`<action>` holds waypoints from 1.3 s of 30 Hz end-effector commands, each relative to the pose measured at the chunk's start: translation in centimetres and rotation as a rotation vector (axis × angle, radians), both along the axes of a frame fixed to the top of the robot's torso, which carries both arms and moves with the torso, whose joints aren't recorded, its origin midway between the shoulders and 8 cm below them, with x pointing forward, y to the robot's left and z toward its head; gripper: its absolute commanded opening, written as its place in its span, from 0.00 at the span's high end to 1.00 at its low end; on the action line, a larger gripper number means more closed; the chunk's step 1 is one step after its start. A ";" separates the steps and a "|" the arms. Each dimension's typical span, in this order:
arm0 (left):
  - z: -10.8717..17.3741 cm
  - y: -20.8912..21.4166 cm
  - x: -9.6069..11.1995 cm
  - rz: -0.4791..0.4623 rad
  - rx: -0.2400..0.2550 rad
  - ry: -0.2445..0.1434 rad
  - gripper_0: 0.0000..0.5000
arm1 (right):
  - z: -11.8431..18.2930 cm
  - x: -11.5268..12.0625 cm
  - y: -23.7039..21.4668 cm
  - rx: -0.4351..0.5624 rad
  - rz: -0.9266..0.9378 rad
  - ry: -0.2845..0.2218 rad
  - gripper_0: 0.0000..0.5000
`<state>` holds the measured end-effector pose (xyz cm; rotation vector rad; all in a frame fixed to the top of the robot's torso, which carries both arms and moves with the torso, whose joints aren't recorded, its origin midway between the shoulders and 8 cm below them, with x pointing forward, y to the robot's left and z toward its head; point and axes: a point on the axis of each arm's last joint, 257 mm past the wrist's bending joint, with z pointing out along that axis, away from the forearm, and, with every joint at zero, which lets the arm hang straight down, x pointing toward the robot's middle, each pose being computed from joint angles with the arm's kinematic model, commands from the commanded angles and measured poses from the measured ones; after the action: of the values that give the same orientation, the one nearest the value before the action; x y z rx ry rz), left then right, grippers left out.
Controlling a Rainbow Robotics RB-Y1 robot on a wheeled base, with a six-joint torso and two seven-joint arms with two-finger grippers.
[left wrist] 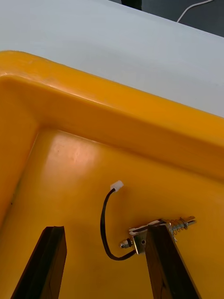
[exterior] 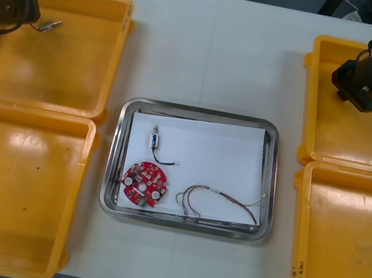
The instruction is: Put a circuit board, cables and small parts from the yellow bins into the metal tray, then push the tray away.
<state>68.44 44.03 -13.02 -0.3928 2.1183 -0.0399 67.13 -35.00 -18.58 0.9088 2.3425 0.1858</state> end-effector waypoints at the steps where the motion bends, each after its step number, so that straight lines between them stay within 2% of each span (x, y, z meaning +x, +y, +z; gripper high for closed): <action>1: 3.0 -1.7 1.6 -0.075 0.075 -0.053 0.00 | 0.2 0.2 -0.4 0.024 -0.041 -0.016 1.00; 8: 1.7 -1.0 1.8 -0.067 0.102 -0.060 0.00 | 0.5 0.2 -0.3 0.020 -0.033 -0.012 1.00; 18: 0.9 -1.0 1.7 -0.059 0.088 -0.051 0.00 | 4.0 -1.2 -0.5 0.007 -0.016 0.072 1.00; 22: 0.8 -1.0 1.7 -0.059 0.085 -0.050 0.01 | 4.5 -1.6 -1.5 0.006 -0.018 0.083 1.00; 23: 0.8 -0.9 1.7 -0.058 0.084 -0.049 0.16 | 4.6 -1.7 -1.5 0.004 -0.016 0.086 1.00; 24: 0.7 -1.0 1.7 -0.058 0.083 -0.049 0.39 | 4.9 -1.7 -1.8 0.000 -0.013 0.085 1.00; 25: 0.7 -1.2 1.7 -0.061 0.079 -0.048 0.81 | 5.3 -1.8 -1.9 -0.006 -0.010 0.087 1.00; 26: 0.6 -1.3 1.7 -0.062 0.077 -0.047 1.00 | 5.6 -1.9 -2.0 -0.011 -0.007 0.092 1.00; 33: 0.5 -1.5 1.7 -0.059 0.065 -0.048 1.00 | 8.8 -3.6 -3.0 -0.044 0.014 0.144 1.00; 39: 0.5 -1.6 1.7 -0.061 0.064 -0.045 1.00 | 9.6 -5.3 -3.7 -0.070 0.034 0.164 1.00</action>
<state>68.69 44.34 -15.30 -0.4104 2.1068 -0.0397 62.44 -35.48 -10.79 0.9150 2.5376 0.1073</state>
